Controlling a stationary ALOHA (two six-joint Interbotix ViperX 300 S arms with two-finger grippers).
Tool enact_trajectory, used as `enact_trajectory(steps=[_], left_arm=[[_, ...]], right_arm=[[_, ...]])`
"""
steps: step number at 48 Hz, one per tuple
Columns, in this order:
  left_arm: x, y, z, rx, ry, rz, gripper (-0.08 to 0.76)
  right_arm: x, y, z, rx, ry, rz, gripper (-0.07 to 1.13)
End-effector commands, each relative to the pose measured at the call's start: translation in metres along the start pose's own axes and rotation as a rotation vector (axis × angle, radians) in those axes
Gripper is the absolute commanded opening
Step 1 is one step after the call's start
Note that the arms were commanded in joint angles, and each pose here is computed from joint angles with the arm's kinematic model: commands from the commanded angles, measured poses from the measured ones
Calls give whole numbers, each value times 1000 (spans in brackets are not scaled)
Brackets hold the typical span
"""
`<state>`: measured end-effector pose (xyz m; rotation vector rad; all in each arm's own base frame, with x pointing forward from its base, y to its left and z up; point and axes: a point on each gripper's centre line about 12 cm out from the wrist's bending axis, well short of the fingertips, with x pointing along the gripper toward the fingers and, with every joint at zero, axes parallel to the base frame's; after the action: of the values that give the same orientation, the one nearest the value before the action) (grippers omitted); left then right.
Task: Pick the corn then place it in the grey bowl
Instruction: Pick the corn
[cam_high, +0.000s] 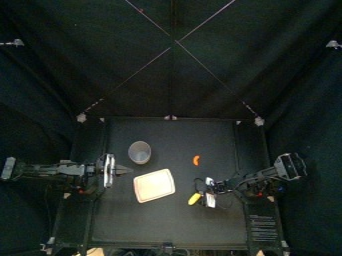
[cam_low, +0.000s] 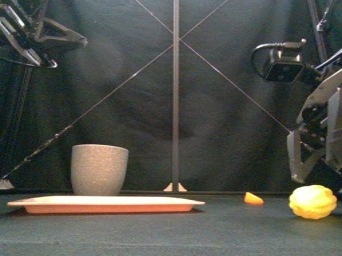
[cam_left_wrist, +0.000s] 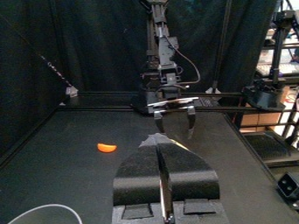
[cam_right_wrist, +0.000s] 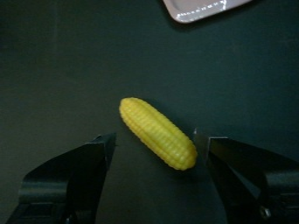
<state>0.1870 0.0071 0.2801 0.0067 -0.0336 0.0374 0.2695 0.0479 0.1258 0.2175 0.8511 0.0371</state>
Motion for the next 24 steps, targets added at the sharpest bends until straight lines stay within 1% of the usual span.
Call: enact_trajectory(steps=[1,13,24], left_arm=[[1,0,6,5,-17,1,-42],[1,0,6,5,-17,1,-42],[1,0,6,5,-17,1,-42]], right_arm=[[2,-2,6,6,-18,-5,1033],[17,-1,0,3,18,-11,1026],[30,2,5,-2,30,-14,1012]])
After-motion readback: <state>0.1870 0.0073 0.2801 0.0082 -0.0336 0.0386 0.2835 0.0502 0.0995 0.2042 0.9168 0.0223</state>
